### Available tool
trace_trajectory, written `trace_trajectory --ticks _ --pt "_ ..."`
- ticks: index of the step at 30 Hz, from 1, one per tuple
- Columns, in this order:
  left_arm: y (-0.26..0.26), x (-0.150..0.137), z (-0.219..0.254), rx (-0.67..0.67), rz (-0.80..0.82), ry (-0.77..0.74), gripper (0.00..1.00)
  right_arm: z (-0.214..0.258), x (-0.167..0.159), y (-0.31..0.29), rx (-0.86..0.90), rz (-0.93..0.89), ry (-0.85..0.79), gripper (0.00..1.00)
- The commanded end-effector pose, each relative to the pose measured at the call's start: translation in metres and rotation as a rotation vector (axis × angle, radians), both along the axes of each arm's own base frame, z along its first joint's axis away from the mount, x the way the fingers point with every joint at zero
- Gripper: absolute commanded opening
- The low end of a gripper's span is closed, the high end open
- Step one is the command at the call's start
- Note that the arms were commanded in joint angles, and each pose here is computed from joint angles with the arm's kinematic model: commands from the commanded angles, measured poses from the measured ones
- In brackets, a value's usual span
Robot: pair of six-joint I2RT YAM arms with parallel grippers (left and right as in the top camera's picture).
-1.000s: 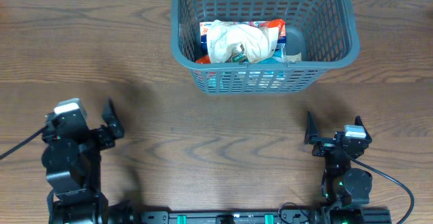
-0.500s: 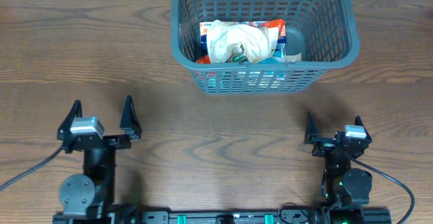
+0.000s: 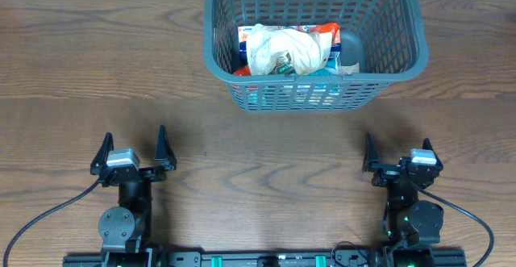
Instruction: Pack container
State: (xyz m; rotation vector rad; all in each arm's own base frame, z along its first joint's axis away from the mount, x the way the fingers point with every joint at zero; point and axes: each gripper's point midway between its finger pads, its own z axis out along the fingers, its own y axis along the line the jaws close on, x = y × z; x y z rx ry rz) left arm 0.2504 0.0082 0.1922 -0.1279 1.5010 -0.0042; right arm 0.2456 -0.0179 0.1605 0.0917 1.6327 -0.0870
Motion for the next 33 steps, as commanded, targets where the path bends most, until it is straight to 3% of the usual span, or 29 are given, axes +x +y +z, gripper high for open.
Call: trace_trajectory --ticks 1,15,33 --pt "0.002 -0.001 -0.005 0.009 0.013 0.017 0.99 0.0 -0.001 -0.003 0.013 -0.017 -0.005 0.99" --pt "-0.021 -0.006 -0.066 0.019 -0.123 0.266 0.99 0.0 -0.001 -0.003 0.013 -0.017 -0.005 0.99" --pt "-0.021 -0.006 -0.066 0.013 -0.126 0.264 0.99 0.0 -0.001 -0.003 0.013 -0.017 -0.005 0.99"
